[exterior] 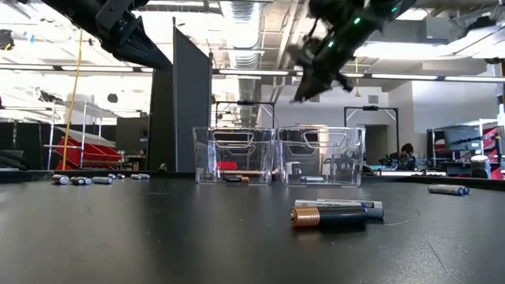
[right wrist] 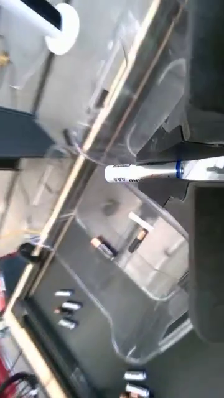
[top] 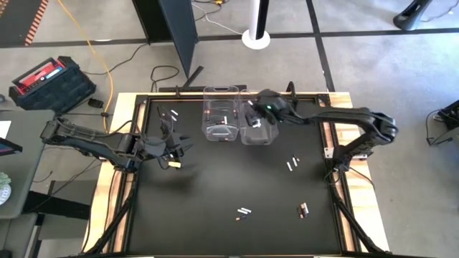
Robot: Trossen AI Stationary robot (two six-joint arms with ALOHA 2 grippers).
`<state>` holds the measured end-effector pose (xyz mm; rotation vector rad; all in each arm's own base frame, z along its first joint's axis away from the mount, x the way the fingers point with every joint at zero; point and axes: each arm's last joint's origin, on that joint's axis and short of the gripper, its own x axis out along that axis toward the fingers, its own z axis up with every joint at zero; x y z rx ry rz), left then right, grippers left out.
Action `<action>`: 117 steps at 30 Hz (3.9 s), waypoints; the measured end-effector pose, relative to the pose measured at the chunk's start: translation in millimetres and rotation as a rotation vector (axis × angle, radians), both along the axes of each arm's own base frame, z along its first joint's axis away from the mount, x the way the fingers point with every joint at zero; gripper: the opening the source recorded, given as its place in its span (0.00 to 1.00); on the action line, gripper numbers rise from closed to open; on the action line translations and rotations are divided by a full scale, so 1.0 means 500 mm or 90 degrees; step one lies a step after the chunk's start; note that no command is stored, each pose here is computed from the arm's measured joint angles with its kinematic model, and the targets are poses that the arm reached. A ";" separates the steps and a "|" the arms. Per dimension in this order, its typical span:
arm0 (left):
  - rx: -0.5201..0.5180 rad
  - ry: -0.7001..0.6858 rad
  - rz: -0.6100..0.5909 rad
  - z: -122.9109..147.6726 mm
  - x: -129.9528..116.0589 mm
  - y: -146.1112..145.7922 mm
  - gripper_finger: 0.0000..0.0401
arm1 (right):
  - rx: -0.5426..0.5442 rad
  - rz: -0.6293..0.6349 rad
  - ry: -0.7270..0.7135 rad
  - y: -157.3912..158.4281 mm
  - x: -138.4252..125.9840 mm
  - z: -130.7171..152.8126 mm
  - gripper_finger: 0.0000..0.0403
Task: Sort batteries
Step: Put the white battery into the right transparent bin
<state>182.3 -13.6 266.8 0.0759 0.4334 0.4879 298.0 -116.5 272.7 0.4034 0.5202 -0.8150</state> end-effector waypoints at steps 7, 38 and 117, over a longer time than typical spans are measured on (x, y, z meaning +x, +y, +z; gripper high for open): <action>-0.005 -0.003 0.009 0.000 0.000 0.003 0.36 | 0.102 -0.026 0.075 -0.063 0.043 -0.085 0.09; -0.002 0.010 0.008 -0.003 -0.001 0.004 0.36 | 0.230 -0.068 0.182 -0.099 0.057 -0.217 0.20; -0.034 -0.012 0.023 -0.002 -0.001 0.004 0.36 | 0.338 -0.187 0.134 0.285 -0.335 -0.224 0.26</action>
